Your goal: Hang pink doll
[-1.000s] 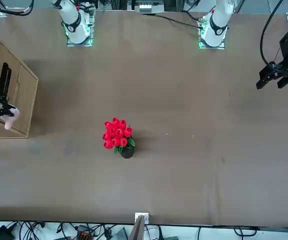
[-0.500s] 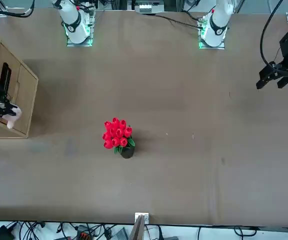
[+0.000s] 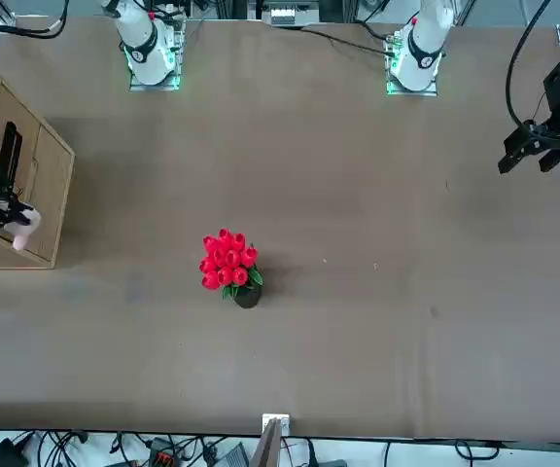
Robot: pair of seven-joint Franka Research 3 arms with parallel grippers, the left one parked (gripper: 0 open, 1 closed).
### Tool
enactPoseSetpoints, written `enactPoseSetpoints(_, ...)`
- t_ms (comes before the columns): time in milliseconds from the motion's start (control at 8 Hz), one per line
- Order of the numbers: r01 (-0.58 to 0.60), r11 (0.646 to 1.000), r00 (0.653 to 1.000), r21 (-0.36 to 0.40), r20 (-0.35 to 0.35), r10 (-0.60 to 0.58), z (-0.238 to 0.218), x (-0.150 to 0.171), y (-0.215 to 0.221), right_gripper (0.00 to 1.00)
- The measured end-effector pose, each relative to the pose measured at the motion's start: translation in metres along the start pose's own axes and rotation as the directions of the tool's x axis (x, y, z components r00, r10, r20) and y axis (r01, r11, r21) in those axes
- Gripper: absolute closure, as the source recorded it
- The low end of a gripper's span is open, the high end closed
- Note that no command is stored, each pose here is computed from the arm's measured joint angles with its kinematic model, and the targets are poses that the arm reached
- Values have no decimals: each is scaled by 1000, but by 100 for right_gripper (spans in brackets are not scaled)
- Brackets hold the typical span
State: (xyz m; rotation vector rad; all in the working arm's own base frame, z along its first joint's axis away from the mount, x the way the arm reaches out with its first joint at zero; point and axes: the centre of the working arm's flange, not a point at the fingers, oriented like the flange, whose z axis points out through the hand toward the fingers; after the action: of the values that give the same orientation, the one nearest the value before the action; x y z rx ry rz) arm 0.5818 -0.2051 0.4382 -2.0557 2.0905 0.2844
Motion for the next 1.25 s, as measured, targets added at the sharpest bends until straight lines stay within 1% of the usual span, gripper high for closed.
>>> enactPoseSetpoints(1000, 7, 1000, 1000, -3, -1, -7, 6, -3, -3, 94)
enactPoseSetpoints(1125, 7, 1000, 1000, -3, -1, -7, 6, -3, -3, 93)
enactPoseSetpoints(1250, 6, 1000, 1000, -3, -1, -6, 6, -3, -3, 91)
